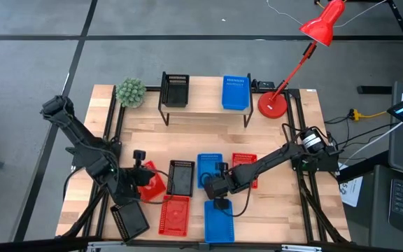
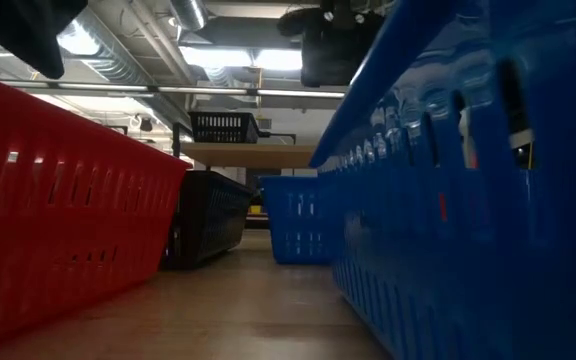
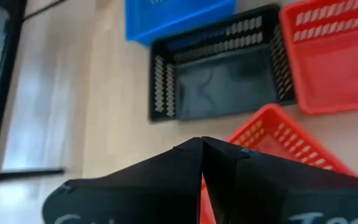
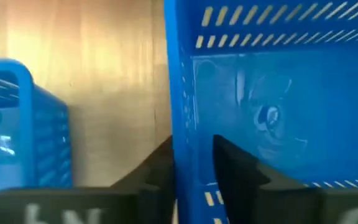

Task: Stack baskets on shelf by color
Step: Stack the top blue bin on the blue bin on the shelf

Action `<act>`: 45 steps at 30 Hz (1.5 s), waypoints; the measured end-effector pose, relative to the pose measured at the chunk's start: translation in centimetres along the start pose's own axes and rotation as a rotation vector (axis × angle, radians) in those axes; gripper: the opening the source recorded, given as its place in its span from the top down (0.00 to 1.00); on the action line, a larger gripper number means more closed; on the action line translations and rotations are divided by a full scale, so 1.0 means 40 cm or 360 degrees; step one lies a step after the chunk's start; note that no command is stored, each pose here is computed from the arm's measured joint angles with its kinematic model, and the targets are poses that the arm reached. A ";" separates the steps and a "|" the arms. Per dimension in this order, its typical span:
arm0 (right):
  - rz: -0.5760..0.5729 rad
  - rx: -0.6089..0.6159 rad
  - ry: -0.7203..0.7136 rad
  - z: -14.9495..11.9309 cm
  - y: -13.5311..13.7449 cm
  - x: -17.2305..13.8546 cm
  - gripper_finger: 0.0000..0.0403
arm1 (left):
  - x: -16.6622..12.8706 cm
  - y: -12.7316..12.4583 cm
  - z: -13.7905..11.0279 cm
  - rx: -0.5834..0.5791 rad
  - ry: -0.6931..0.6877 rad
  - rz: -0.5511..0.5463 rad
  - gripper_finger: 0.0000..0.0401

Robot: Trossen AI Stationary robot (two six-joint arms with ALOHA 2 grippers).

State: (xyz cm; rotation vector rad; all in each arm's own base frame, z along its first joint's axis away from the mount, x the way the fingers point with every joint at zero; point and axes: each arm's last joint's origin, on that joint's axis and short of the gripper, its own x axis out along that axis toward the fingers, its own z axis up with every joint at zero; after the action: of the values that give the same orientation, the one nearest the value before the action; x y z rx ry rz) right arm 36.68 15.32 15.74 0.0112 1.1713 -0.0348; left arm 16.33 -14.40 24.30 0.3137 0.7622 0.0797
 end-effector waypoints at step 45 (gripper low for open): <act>-0.0828 -0.0136 0.0105 0.140 -0.465 -0.578 1.00 | 0.127 0.131 -0.128 -0.0156 -0.0557 -0.0214 1.00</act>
State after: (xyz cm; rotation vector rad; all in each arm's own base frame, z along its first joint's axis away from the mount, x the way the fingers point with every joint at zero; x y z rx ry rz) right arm 32.22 -2.92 39.39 -0.3707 1.2148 -0.4458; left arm 16.69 -7.20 19.04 0.1753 0.4290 -0.0635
